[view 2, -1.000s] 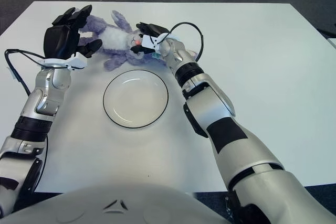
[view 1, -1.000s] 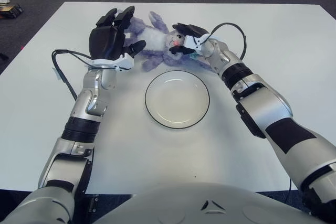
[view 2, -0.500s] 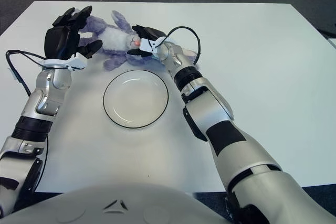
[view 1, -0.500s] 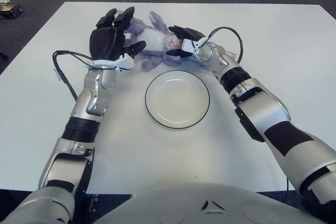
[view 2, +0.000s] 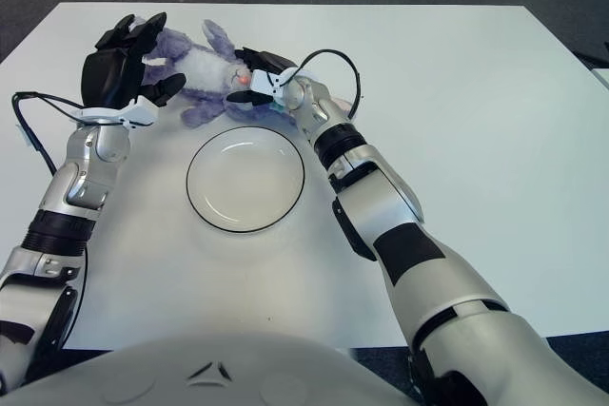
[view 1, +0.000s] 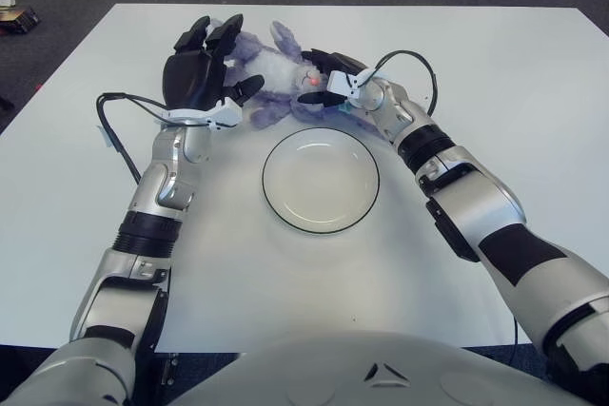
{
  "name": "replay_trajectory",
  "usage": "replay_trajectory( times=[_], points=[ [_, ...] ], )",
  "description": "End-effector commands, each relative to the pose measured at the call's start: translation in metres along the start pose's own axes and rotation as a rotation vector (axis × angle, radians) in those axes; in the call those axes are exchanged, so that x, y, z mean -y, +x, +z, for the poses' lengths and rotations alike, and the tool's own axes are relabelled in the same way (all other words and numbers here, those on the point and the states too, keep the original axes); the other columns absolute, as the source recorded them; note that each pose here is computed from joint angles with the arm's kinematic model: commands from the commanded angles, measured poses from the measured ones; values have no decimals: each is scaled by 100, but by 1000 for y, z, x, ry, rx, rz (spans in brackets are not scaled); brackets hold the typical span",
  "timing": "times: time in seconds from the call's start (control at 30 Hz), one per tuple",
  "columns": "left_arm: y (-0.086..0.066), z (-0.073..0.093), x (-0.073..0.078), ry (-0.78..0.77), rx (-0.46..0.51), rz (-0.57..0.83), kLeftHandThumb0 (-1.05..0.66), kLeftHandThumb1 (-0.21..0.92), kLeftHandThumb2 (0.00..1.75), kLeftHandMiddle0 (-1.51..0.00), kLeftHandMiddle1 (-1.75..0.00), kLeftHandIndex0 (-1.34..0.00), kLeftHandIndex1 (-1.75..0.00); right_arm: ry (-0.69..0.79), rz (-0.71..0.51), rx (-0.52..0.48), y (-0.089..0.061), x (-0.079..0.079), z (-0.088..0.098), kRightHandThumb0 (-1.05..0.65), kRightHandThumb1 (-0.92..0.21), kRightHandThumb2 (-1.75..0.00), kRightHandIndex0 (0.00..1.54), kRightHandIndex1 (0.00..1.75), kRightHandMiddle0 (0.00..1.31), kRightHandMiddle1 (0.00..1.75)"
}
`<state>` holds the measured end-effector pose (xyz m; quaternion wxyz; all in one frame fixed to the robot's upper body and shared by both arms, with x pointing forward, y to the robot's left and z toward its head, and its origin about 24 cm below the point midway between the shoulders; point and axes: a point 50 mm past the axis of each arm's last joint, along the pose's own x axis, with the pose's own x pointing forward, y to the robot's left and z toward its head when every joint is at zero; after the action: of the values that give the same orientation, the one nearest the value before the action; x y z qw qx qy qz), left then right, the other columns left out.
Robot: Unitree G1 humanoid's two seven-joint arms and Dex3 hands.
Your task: Put the doll into the plate.
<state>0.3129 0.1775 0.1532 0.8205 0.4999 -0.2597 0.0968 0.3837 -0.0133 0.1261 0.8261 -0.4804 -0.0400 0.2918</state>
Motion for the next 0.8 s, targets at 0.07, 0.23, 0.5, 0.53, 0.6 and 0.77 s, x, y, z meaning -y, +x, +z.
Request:
replay_trajectory(
  times=[0.07,0.23,0.5,0.53,0.6,0.77],
  points=[
    [3,0,-2,-21,19,35,-101,92,67,-48,0,-43,0,-38,62,-84,-1,-26,-16,-86,-92,-25,11,0,24,3],
    [3,0,-3,-32,27,44,-101,92,67,-49,0,-43,0,-58,45,-102,-2,-29,-19,-86,-92,-25,12,1,31,6],
    [2,-1,-4,-53,44,58,-102,92,66,-49,0,-43,0,-109,1,-131,-3,-32,-26,-78,-92,-23,36,6,61,18],
    [2,-1,-4,-53,44,59,-102,92,66,-49,0,-43,0,-109,1,-131,-3,-32,-26,-78,-92,-23,38,7,63,19],
    [1,-1,-4,-58,49,61,-102,92,66,-49,0,-43,0,-130,-14,-150,-4,-32,-30,-76,-92,-22,44,8,65,26],
    [1,-1,-5,-63,54,63,-102,92,66,-48,0,-43,0,-173,-42,-188,-5,-34,-33,-71,-92,-19,55,17,59,56]
  ],
)
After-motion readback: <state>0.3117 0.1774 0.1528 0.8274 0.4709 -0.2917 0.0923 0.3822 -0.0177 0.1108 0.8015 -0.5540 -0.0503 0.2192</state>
